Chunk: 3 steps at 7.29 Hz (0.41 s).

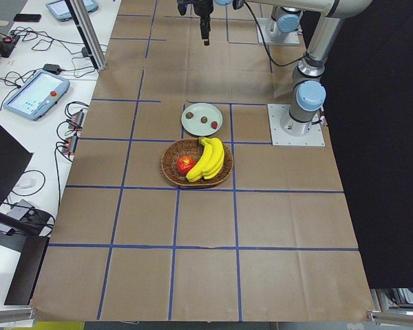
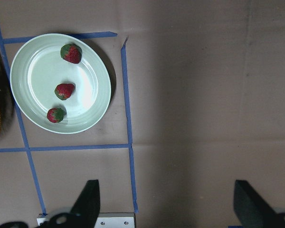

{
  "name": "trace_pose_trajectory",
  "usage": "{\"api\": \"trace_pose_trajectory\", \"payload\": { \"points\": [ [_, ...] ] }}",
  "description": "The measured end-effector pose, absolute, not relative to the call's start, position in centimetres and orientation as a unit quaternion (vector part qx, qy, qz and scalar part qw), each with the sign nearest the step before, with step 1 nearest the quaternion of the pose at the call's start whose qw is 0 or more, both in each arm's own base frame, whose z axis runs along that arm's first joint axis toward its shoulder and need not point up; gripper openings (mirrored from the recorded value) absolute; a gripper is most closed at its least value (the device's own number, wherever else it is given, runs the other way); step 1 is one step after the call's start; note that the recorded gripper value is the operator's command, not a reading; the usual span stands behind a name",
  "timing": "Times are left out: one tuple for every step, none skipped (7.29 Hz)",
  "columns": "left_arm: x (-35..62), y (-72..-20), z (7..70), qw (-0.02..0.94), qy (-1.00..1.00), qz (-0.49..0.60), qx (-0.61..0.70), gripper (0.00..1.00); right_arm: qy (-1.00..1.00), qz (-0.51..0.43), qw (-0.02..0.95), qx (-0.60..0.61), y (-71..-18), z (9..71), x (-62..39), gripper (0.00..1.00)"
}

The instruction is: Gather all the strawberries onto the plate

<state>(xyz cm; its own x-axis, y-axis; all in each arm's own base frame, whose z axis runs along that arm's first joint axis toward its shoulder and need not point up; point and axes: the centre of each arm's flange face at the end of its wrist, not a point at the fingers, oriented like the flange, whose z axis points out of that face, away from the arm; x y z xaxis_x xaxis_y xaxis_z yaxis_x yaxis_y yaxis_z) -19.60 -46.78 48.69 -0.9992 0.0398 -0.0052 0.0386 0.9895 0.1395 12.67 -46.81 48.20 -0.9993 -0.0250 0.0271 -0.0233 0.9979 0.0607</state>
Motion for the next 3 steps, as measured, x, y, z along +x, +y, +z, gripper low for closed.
{"api": "trace_pose_trajectory", "payload": {
  "points": [
    [-19.61, -46.90, 48.70, 0.004, 0.998, 0.066, 0.020, 0.99, -0.999, -0.030, 0.014, 0.012, -46.81, 48.19, 12.69, 1.00],
    [-19.61, -46.92, 48.77, 0.003, 0.998, 0.063, 0.020, 0.99, -0.999, -0.029, 0.014, 0.012, -46.82, 48.18, 12.70, 1.00],
    [-19.60, -46.82, 48.90, 0.002, 0.998, 0.060, 0.020, 0.99, -0.999, -0.029, 0.013, 0.012, -46.81, 48.18, 12.72, 1.00]
  ]
}}
